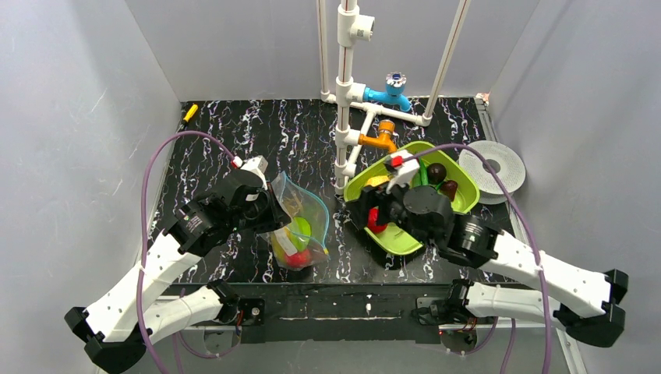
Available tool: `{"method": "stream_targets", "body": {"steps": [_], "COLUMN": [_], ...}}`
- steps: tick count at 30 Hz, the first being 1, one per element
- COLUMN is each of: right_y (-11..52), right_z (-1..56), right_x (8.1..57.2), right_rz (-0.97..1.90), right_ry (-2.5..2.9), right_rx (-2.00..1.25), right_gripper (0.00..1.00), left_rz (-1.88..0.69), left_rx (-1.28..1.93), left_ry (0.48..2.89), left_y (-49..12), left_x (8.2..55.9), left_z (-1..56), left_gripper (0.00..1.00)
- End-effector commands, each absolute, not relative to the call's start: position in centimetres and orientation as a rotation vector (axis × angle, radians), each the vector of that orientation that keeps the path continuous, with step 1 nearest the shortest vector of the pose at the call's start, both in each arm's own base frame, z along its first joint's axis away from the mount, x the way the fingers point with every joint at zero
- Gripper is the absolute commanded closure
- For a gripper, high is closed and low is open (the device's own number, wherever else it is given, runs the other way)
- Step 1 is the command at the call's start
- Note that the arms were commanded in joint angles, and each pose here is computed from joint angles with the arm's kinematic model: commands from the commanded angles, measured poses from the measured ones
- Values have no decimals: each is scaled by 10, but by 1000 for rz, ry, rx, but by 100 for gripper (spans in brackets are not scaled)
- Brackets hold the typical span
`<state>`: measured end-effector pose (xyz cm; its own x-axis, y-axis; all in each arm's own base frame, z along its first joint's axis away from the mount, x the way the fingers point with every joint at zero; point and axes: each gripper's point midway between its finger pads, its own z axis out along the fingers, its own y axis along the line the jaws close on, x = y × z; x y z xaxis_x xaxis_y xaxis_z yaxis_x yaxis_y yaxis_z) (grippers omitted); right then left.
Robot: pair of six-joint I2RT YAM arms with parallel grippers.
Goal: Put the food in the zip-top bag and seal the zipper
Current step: Pick up the fake vegetable from the bin.
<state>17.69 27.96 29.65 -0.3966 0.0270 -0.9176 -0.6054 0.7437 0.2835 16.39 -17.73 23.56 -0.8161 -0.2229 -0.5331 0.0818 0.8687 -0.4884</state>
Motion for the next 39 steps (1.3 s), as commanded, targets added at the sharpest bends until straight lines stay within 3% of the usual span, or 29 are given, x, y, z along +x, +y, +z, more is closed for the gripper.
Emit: {"method": "stream_targets", "body": {"steps": [1, 4, 13, 19, 21, 24, 30, 39], "right_y": [213, 169, 99, 74, 79, 94, 89, 54], "right_z": [269, 242, 182, 145, 128, 102, 63, 96], "right_x": [207, 218, 255, 286, 295, 320, 330, 320], "right_rz": [494, 431, 344, 357, 398, 453, 362, 164], "right_ry": [1873, 1928, 2010, 2187, 2291, 2381, 2486, 2412], "right_rx": [-199, -34, 305, 519, 541, 558, 619, 587], "right_gripper": [11, 10, 22, 48, 52, 47, 48, 43], "left_rz": [-654, -655, -663, -687, -694, -696, -692, -673], "left_rx": [-96, -91, -85, -93, -92, -72, -72, -55], "left_ry": [2415, 2418, 2419, 2409, 2405, 2413, 2405, 2409], "left_y": [-174, -175, -176, -177, -178, -181, -178, -177], "left_x": [168, 168, 167, 166, 167, 167, 166, 166], "left_z": [240, 239, 238, 240, 242, 240, 242, 245], "left_gripper": [100, 100, 100, 100, 100, 100, 100, 100]}}
